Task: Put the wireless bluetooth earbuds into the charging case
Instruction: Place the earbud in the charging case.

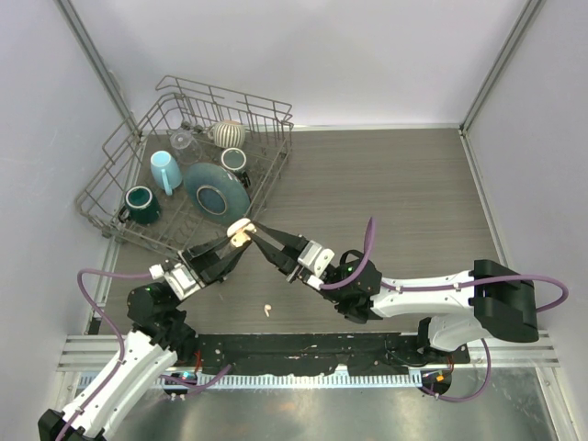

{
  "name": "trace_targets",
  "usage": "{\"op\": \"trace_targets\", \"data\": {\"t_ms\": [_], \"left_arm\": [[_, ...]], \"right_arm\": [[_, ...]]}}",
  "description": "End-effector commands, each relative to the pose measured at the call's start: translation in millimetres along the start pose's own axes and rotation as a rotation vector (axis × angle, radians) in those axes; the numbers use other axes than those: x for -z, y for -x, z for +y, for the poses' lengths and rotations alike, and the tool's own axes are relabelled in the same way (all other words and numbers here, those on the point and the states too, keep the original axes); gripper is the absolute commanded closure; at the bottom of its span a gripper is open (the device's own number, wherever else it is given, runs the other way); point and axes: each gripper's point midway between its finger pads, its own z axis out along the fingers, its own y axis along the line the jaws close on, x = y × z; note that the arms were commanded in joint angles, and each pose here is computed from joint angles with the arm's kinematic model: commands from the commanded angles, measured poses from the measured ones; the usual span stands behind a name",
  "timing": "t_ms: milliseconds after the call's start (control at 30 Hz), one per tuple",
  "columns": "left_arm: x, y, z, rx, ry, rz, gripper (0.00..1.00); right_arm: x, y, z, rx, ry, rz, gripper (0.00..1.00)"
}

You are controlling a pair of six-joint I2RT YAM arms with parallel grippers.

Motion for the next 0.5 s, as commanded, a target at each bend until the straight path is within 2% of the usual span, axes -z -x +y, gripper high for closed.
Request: {"op": "trace_targets", "data": {"t_ms": [0,467], "left_arm": [[-5.6,23.4,8.6,-0.029,0.031,-0.066,1.00],[-3.7,30.7,1.4,-0.008,0.001,-0.090,1.00]], "right_arm": [[-5.0,70.9,-30.0,-0.080,-0.103,-0.250,0.99],[-14.4,47.9,-35.3,-0.017,-0.147,-0.206,0.99]]}}
